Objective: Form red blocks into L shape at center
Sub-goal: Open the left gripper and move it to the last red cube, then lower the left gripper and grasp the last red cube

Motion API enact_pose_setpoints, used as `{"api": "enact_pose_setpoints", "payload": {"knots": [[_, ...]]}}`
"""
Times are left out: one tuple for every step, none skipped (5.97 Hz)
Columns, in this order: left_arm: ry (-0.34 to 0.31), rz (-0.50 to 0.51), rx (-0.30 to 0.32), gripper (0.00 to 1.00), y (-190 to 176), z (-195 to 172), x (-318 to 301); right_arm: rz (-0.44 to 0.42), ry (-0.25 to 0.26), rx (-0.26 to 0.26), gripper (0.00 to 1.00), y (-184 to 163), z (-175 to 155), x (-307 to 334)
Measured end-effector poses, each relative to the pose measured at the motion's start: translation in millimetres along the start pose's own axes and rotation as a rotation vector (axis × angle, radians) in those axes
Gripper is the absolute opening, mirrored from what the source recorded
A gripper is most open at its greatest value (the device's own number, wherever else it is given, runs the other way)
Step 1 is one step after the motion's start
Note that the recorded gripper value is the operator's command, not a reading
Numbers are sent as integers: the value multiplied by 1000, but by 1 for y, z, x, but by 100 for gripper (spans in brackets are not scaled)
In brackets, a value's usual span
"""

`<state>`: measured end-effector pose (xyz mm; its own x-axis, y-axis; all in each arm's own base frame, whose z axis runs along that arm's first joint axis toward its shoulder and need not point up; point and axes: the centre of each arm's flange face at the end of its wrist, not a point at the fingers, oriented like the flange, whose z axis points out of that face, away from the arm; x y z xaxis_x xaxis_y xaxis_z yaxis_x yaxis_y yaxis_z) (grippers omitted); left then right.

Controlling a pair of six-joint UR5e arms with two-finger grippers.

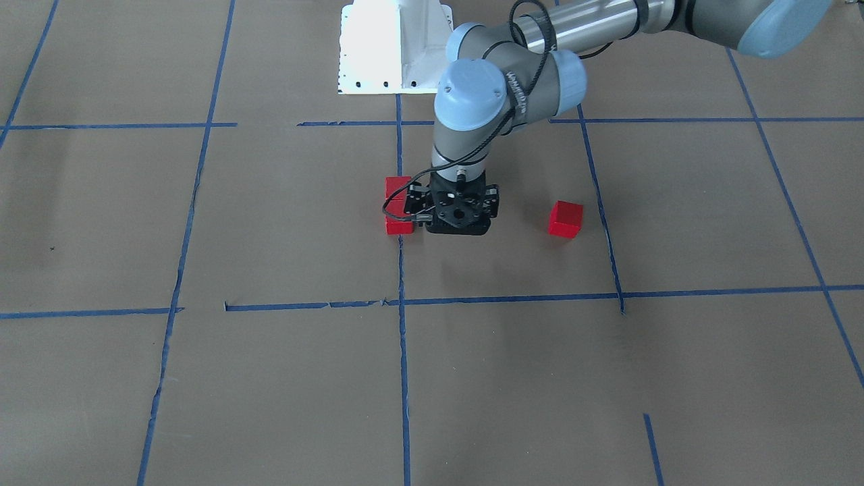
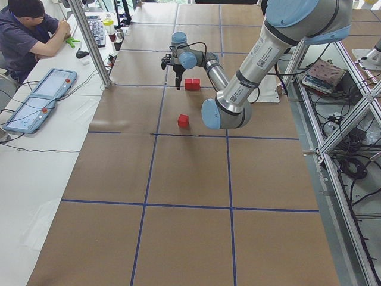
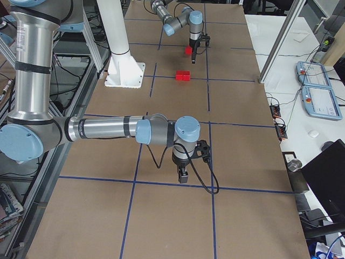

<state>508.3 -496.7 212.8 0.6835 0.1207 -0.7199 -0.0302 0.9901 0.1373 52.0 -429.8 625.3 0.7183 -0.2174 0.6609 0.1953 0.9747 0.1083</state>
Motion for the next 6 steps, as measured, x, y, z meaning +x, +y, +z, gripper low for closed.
{"api": "enact_pose_setpoints", "payload": {"knots": [[-22, 76, 6, 100, 9, -4, -51, 0, 0, 0, 100, 0, 0, 0], [-30, 131, 13, 100, 20, 1, -89, 0, 0, 0, 100, 0, 0, 0], [-21, 156, 24, 100, 31, 12, -119, 0, 0, 0, 100, 0, 0, 0], [-13, 169, 32, 100, 39, 22, -139, 1, 0, -1, 100, 0, 0, 0], [-15, 177, 34, 100, 42, 26, -149, 1, 0, -1, 100, 0, 1, 0], [-22, 184, 29, 100, 43, 32, -155, 1, 0, -1, 100, 0, 1, 1]]}}
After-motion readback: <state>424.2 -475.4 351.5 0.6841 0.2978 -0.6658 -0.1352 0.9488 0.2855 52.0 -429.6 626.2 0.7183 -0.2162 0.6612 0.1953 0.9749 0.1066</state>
